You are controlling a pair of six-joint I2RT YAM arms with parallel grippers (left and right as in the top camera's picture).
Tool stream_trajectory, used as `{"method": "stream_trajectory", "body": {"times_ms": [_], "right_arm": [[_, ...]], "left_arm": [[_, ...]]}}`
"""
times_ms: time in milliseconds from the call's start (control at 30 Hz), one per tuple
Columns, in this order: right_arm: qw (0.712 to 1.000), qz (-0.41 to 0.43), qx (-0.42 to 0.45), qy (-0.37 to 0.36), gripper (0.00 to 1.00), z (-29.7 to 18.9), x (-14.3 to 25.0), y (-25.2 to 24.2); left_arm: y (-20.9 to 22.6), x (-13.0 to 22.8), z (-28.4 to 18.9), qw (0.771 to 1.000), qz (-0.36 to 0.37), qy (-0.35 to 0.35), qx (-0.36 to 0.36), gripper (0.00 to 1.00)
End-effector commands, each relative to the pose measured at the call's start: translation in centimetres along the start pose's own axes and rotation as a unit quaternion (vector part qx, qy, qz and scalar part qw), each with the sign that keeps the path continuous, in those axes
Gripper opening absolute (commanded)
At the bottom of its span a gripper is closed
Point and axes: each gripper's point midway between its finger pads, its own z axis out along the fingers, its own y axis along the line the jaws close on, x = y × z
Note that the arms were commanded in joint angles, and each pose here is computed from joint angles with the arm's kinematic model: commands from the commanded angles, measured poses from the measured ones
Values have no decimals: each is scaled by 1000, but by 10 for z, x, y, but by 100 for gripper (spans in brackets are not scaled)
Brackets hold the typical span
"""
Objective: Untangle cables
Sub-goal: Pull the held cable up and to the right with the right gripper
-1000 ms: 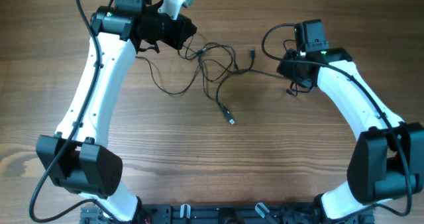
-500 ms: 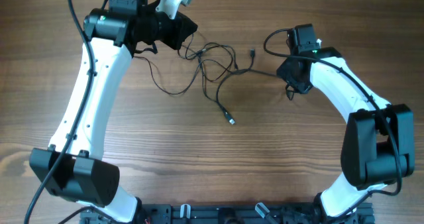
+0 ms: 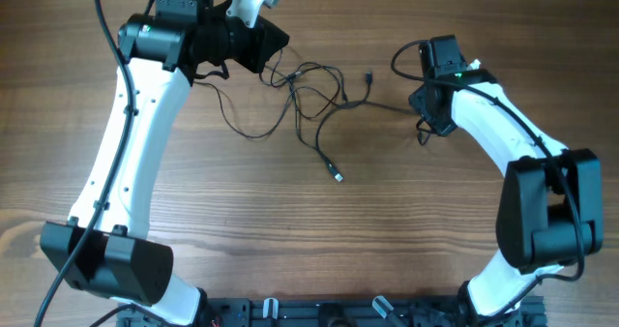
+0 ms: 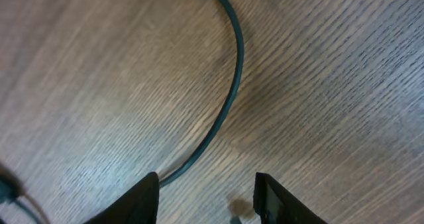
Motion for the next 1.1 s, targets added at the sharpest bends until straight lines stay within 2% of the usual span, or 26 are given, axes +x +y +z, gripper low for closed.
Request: {"method": "stream_trajectory", "body": {"times_ms": [0,900,933,1000,1067], "right_arm": [[1000,14,26,-2,49,17,4,-6],[999,34,8,-9,49,43,-1,5],[999,34,8,-10,47,44,-1,5],[999,34,8,-10,26,44,-1,5],[999,34,8,-10,12,44,-1,5]], "left_arm": [[-12,-8,-13,1000,12,-17,7,7],[-23,-14,-25,999,31,-32,17,6],[-23,-14,-25,999,32,-33,17,6],[-24,-15,-28,999,34,-36,16,6],[-25,-16,-29,999,35,-37,16,7]]}}
